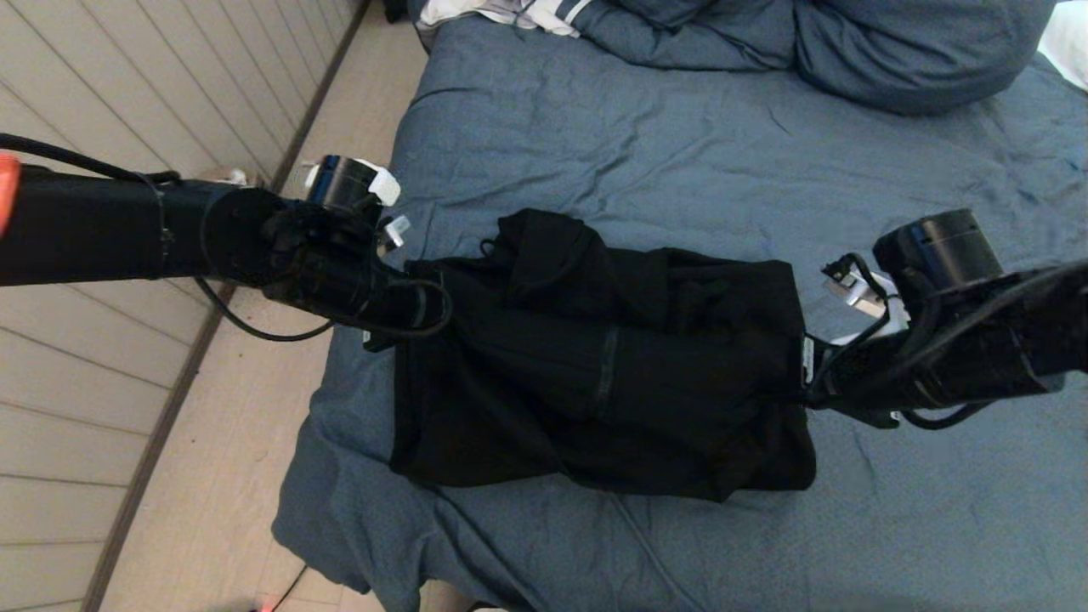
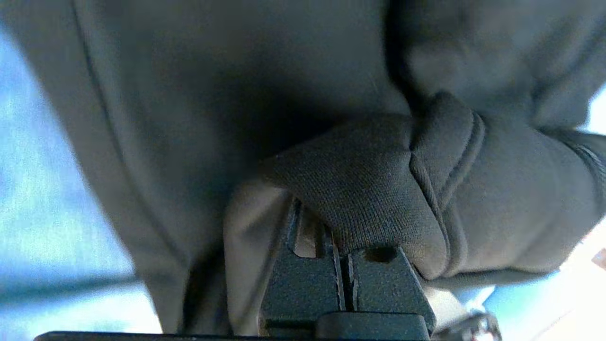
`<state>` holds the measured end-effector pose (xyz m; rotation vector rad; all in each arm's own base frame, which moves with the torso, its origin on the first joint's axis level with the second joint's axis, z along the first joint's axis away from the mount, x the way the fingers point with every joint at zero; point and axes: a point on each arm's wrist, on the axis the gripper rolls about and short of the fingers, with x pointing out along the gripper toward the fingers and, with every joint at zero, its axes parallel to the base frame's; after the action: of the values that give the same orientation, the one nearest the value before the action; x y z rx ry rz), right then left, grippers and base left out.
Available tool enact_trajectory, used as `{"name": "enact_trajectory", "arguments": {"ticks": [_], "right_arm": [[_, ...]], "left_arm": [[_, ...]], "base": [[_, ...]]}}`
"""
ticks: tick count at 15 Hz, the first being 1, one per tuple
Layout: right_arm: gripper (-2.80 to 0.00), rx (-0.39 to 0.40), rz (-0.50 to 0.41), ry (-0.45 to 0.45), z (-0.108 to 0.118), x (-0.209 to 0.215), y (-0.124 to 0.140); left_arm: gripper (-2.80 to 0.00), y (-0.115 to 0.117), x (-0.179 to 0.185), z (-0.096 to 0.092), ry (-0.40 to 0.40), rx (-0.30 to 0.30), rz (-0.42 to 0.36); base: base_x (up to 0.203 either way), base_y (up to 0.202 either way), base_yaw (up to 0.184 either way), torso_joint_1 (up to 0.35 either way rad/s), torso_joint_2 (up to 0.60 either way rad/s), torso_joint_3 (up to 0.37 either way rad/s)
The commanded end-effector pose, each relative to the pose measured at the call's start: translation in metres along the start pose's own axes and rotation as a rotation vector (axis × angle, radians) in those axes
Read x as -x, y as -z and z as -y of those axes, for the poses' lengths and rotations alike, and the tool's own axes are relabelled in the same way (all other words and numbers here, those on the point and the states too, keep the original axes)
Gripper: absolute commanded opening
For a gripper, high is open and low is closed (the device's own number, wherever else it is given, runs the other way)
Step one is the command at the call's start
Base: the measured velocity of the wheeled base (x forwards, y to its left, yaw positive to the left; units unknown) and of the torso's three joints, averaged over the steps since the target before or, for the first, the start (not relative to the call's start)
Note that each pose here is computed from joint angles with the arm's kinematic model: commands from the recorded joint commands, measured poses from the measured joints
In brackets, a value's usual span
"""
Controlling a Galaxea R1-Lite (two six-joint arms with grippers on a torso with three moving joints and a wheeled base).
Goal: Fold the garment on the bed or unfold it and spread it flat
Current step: Fold the black sweatshirt
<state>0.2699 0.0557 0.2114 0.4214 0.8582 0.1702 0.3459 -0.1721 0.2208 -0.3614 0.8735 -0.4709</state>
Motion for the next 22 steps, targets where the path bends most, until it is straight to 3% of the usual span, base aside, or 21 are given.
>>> {"name": "enact_trajectory", "arguments": {"ticks": [1, 6, 7, 8, 9, 13, 19, 20, 21, 22], "right_arm": [[-2.80, -0.014, -0.018, 0.017, 0.003, -0.019, -0.009], [-2.80, -0.029, 0.015, 0.027, 0.006, -0.041, -0.037], [0.00, -0.029, 0.016, 0.026, 0.006, -0.041, -0.038], [0.00, -0.026, 0.021, 0.021, 0.004, -0.040, -0.039], [0.00, -0.023, 0.024, 0.018, 0.004, -0.038, -0.038], [0.00, -0.005, 0.068, -0.008, -0.003, -0.014, -0.036], [0.00, 0.040, 0.261, -0.103, -0.022, 0.066, -0.035], [-1.98, 0.049, 0.286, -0.114, -0.023, 0.078, -0.031], [-2.80, 0.056, 0.296, -0.119, -0.023, 0.087, -0.026], [-2.80, 0.073, 0.274, -0.112, -0.020, 0.087, -0.016]], "left_arm": [[-2.80, -0.006, -0.032, -0.012, -0.021, 0.019, -0.024], [-2.80, -0.023, -0.047, -0.015, -0.012, 0.004, 0.019], [-2.80, -0.022, -0.047, -0.014, -0.013, 0.005, 0.016], [-2.80, -0.021, -0.046, -0.015, -0.020, 0.002, 0.015], [0.00, -0.021, -0.044, -0.014, -0.020, 0.004, 0.020], [0.00, -0.022, 0.002, 0.001, 0.012, -0.013, 0.079], [0.00, -0.011, 0.144, 0.033, 0.114, -0.058, 0.312], [0.00, -0.003, 0.158, 0.031, 0.110, -0.054, 0.321], [0.00, 0.011, 0.155, 0.022, 0.086, -0.037, 0.279], [0.00, 0.028, 0.147, 0.010, 0.054, -0.017, 0.213]], "base": [[0.000, 0.000, 0.000, 0.000, 0.00, 0.000], [0.000, 0.000, 0.000, 0.000, 0.00, 0.000], [0.000, 0.000, 0.000, 0.000, 0.00, 0.000], [0.000, 0.000, 0.000, 0.000, 0.00, 0.000], [0.000, 0.000, 0.000, 0.000, 0.00, 0.000], [0.000, 0.000, 0.000, 0.000, 0.00, 0.000], [0.000, 0.000, 0.000, 0.000, 0.00, 0.000], [0.000, 0.000, 0.000, 0.000, 0.00, 0.000], [0.000, 0.000, 0.000, 0.000, 0.00, 0.000], [0.000, 0.000, 0.000, 0.000, 0.00, 0.000]]}}
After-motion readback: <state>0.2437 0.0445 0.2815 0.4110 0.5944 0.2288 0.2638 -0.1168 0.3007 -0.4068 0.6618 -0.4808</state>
